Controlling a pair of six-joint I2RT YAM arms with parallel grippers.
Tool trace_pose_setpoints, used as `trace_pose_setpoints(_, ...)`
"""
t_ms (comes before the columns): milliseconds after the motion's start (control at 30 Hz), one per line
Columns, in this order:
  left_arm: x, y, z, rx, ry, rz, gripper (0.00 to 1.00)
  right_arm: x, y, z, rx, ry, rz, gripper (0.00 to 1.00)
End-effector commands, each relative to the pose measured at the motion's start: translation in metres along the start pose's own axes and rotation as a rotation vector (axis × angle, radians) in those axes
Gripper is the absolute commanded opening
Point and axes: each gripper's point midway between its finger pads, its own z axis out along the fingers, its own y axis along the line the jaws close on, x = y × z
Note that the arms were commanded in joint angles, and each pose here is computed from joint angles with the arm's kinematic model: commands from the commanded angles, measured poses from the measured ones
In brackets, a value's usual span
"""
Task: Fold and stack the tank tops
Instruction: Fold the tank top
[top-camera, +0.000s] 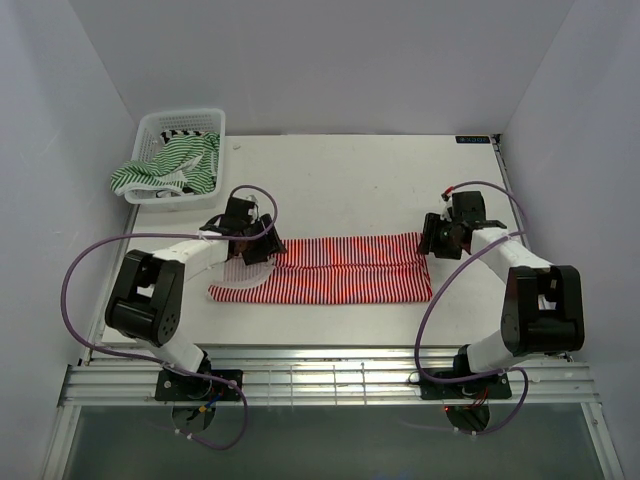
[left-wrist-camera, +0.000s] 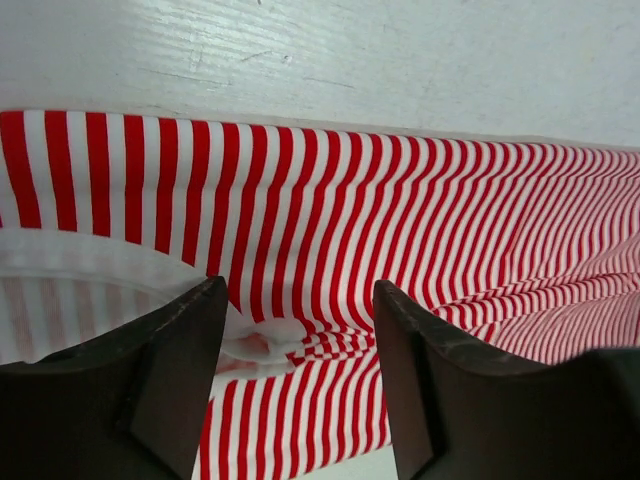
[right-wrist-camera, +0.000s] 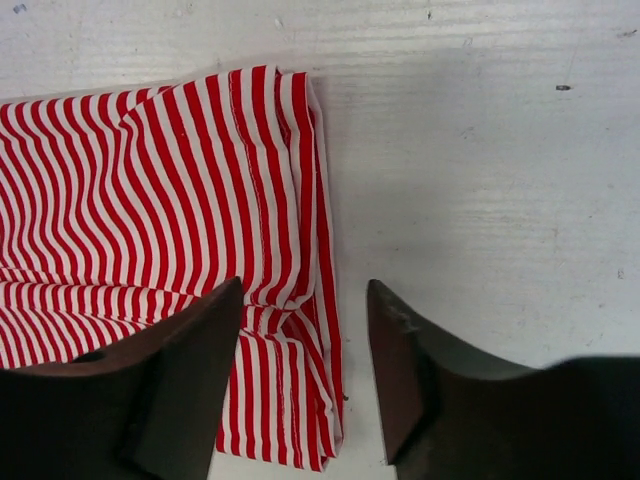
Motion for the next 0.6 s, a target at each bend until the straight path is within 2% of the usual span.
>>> trace_pose_setpoints(0, -0.018, -0.021, -0.029, 0.051, -0.073, -0.003, 0.71, -0.01, 0.007, -0.015, -0.026, -0.052, -0.006, 0.62)
trace_pose_setpoints(33, -0.021, -0.024, -0.033, 0.06, -0.082, -0.002, 0.77, -0.013, 0.013, -0.02, -0.054, -0.065, -0.014, 0.74)
trace_pose_setpoints(67, -0.025, -0.029, -0.039, 0.076, -0.1, 0.004, 0.79, -0.017, 0.016, -0.023, -0.069, -0.076, -0.021, 0.79)
trace_pose_setpoints(100, -0.025, -0.031, -0.042, 0.077, -0.099, 0.0, 0.84, -0.019, 0.019, -0.026, -0.08, -0.079, -0.025, 0.89)
trace_pose_setpoints(133, -0.03, -0.038, -0.048, 0.097, -0.108, 0.004, 0.87, -0.022, 0.025, -0.031, -0.111, -0.088, -0.036, 0.9)
trace_pose_setpoints(167, -0.032, -0.043, -0.052, 0.106, -0.116, 0.011, 0.96, -0.027, 0.029, -0.034, -0.129, -0.103, -0.043, 0.9)
trace_pose_setpoints(333, -0.035, -0.058, -0.066, 0.131, -0.129, 0.008, 0.98, -0.043, 0.057, -0.046, -0.256, -0.144, -0.095, 0.9)
trace_pose_setpoints(567, 0.009, -0.072, -0.053, 0.148, -0.025, -0.03, 0.98, -0.046, 0.092, -0.027, -0.311, -0.103, -0.166, 0.9)
